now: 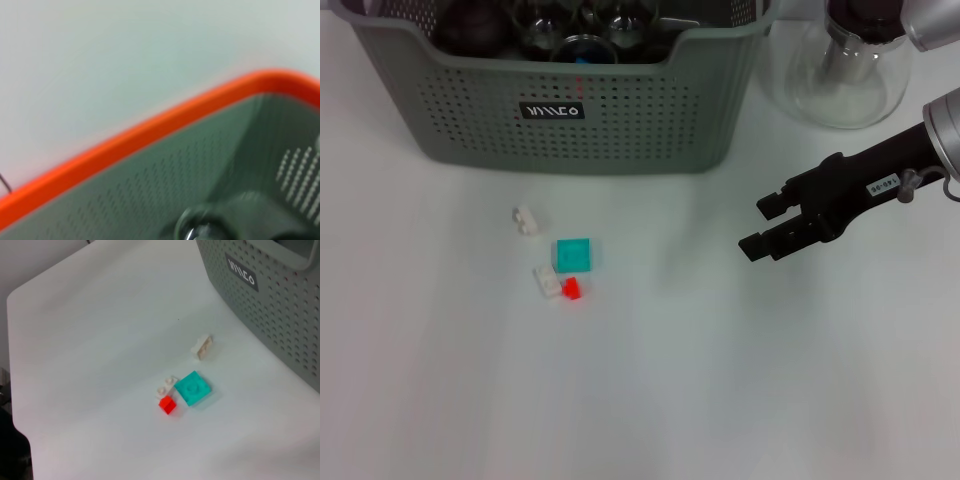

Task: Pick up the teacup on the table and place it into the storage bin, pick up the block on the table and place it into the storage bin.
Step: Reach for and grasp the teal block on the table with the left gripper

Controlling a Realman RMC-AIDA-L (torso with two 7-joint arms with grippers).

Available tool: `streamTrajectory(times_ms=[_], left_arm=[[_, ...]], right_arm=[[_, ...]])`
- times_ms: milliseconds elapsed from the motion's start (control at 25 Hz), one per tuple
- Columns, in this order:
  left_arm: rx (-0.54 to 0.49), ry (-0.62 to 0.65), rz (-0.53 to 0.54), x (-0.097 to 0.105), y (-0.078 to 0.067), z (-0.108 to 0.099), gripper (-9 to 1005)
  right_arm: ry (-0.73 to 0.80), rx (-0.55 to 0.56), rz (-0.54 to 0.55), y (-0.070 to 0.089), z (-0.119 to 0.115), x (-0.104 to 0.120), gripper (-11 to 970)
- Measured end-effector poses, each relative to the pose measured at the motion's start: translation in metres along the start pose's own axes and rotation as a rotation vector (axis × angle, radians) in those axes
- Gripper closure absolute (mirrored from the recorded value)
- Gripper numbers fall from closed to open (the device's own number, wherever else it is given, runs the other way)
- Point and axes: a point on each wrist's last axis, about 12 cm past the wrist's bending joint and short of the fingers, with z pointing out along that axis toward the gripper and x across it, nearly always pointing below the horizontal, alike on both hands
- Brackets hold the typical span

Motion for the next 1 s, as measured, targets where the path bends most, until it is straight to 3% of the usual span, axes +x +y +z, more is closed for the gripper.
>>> streamTrajectory(times_ms=[120, 240, 360, 480, 680, 1000], left_arm=[[0.093, -0.117, -0.045, -0.001, 0.008, -0.032, 167], [0.275, -0.295, -0.04, 0.004, 0.011, -0.077, 135], [0.445, -0.44, 0.034, 0.02, 0.009, -0.113, 136], [0.578, -0.47, 0.146, 0.045, -0.001, -0.132, 137], [0.657, -0.309, 0.289, 0.081, -0.026, -0.126, 138], [0.646, 0.099, 0.482, 0.114, -0.068, -0.064, 138]], right_arm=[[0.001, -0.001, -0.001, 0.0, 0.0, 0.0, 181], [0.002, 0.0, 0.001, 0.0, 0.0, 0.0, 182], [0.002, 0.0, 0.004, 0.0, -0.001, 0.0, 183], [0.002, 0.0, 0.008, 0.0, -0.001, 0.0, 182], [0.001, 0.0, 0.02, 0.0, -0.001, 0.0, 181], [0.002, -0.01, 0.04, -0.001, 0.004, 0.002, 182]])
